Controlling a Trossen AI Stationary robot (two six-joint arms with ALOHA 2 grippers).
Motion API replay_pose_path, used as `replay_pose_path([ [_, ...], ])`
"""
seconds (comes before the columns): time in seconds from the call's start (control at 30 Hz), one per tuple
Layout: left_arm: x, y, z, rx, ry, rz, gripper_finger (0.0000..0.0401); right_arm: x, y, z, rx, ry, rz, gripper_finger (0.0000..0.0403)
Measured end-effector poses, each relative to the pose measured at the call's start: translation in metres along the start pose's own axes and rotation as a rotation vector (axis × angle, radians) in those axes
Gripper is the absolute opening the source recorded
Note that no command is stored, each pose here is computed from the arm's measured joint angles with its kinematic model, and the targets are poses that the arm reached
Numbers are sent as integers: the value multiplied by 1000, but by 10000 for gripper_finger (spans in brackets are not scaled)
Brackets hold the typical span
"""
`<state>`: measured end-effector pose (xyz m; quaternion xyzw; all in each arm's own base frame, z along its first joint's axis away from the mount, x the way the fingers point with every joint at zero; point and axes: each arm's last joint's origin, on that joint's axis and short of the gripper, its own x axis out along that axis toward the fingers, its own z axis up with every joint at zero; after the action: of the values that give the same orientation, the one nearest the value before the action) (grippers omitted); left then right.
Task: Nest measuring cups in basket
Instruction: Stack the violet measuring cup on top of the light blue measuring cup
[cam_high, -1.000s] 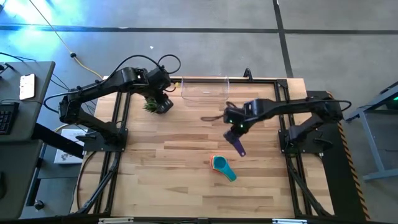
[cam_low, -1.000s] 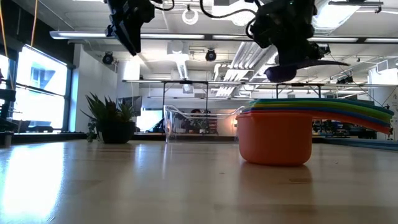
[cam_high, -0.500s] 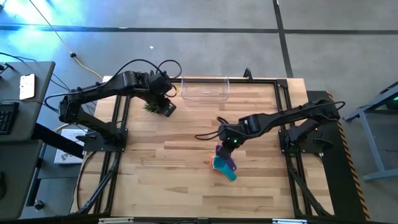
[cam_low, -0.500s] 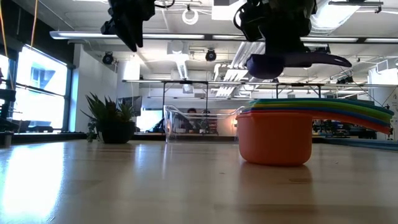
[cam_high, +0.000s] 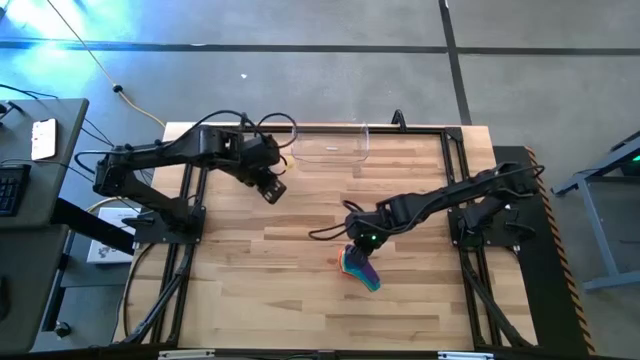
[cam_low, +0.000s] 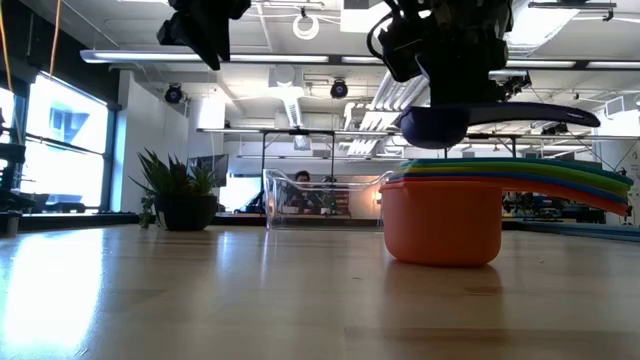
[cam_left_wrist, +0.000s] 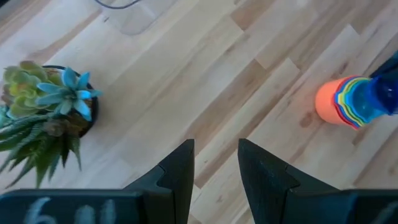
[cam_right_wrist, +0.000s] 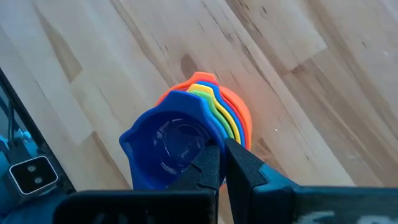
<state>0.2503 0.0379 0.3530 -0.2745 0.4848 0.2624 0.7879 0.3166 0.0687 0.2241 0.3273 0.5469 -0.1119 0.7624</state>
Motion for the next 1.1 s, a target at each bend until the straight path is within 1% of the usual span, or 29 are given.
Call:
replay_pose_path([
  [0.23,-1,-10,-7,22,2,-22,113,3,2,-1,-8,-11,-10,0],
  [0.5,-2,-17,-13,36,6,-33,113,17,7,-8,-23,39,-21,0],
  [0.63,-3,-20,-15,45,6,-38,113,22,8,-10,-23,42,-32,1],
  [0.9,-3,-20,-15,25,5,-37,113,22,8,-10,-23,25,-44,15],
  [1.1,-3,-20,-15,25,5,-37,113,22,8,-10,-24,24,-44,39],
])
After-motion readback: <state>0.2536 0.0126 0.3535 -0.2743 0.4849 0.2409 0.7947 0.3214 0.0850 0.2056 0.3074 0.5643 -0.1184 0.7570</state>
